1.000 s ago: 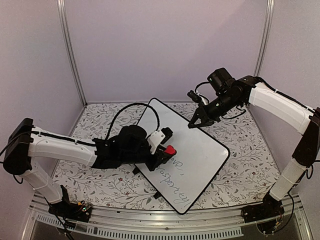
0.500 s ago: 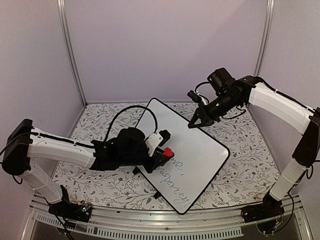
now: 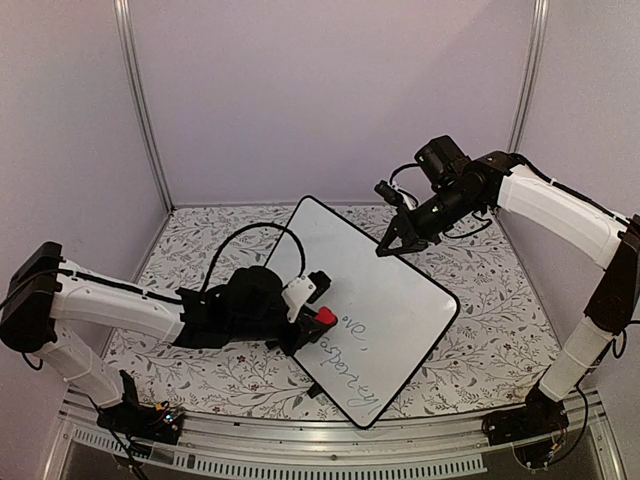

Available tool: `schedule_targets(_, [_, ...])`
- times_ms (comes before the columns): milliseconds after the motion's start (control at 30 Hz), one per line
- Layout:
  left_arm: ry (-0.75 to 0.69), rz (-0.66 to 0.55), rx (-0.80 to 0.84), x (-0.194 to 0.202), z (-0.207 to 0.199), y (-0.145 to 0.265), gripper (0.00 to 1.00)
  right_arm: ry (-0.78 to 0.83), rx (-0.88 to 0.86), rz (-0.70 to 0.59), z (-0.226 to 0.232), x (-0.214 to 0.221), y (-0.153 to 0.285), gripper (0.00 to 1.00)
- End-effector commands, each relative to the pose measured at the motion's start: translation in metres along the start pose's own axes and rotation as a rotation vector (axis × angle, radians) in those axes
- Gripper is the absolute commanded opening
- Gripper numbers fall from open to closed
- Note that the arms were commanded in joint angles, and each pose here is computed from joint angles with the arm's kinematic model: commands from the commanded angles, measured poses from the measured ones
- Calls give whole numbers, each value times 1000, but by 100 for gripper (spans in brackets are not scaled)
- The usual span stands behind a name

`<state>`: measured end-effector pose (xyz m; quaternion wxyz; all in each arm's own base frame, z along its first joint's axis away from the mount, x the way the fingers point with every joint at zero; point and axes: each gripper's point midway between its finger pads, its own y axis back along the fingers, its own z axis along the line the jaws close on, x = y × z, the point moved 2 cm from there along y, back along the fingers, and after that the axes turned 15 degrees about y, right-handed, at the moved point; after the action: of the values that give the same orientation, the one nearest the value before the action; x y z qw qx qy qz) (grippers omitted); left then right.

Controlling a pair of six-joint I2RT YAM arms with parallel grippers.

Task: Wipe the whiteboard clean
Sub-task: Erase the center of the whiteboard.

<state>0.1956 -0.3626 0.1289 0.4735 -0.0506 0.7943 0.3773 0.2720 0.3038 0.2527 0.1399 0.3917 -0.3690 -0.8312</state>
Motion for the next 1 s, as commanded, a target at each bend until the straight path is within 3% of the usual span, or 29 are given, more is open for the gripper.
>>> schedule_targets(0, [17, 137, -64, 45, 16, 1, 0, 66, -42, -10, 13, -5, -4, 0])
schedule_targets(200, [14, 125, -58, 42, 14, 3, 0, 64, -42, -9, 13, -5, -5, 0])
schedule_targets(633, [-48, 34, 16, -5, -15, -6, 0, 65, -41, -8, 13, -5, -4, 0])
schedule_targets(967, [-91, -30, -46, -32, -9, -8, 0, 66, -41, -10, 13, -5, -4, 0])
